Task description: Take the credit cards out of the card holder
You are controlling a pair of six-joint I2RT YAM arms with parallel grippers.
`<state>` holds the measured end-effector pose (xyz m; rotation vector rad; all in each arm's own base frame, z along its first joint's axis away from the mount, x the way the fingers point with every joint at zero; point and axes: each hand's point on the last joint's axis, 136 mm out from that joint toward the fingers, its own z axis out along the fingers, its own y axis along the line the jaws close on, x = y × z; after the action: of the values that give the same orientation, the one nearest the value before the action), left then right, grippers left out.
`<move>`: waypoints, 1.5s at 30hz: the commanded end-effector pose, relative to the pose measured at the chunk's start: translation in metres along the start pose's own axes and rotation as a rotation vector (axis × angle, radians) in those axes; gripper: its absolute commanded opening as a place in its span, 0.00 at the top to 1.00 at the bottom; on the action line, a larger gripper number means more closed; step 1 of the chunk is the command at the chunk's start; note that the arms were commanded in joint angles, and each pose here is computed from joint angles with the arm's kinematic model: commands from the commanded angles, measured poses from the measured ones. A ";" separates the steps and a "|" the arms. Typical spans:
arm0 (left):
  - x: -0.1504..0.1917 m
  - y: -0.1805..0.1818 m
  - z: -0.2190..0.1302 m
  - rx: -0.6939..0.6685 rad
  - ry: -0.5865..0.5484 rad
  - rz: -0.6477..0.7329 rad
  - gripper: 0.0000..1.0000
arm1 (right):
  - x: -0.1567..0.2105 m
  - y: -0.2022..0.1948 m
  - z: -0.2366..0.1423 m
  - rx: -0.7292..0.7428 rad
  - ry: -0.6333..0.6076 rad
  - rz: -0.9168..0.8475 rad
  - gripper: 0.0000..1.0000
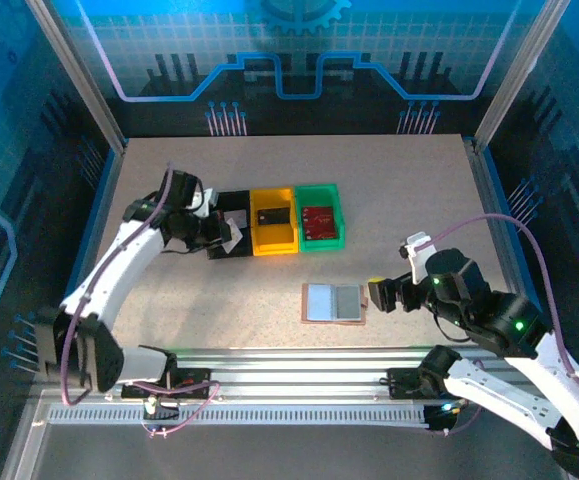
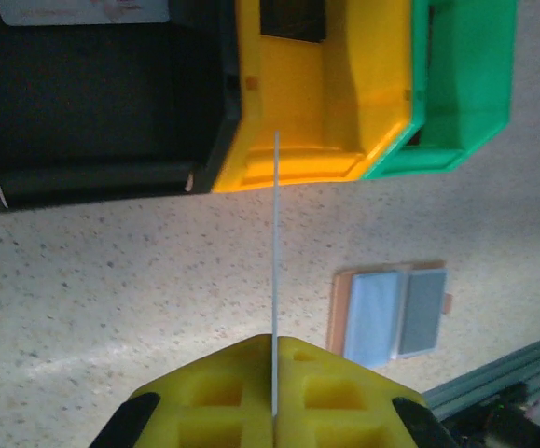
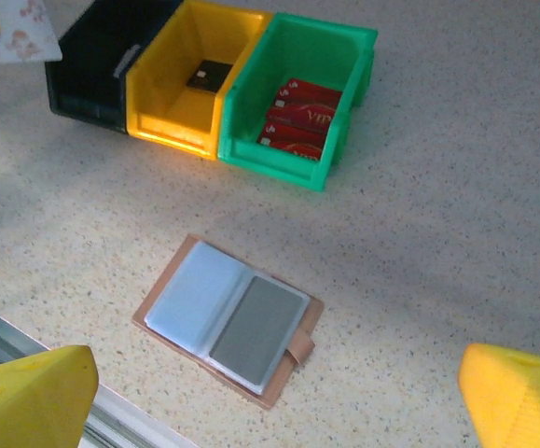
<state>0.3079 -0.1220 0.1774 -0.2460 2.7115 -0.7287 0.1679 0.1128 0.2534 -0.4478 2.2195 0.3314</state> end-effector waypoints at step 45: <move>-0.065 0.052 0.106 -0.236 0.327 0.183 1.00 | 0.016 -0.012 0.012 0.031 -0.065 -0.003 0.00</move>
<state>0.3999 -0.1058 0.0769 0.0418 3.0737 -0.3976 0.1666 0.1046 0.2297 -0.4347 2.1813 0.3181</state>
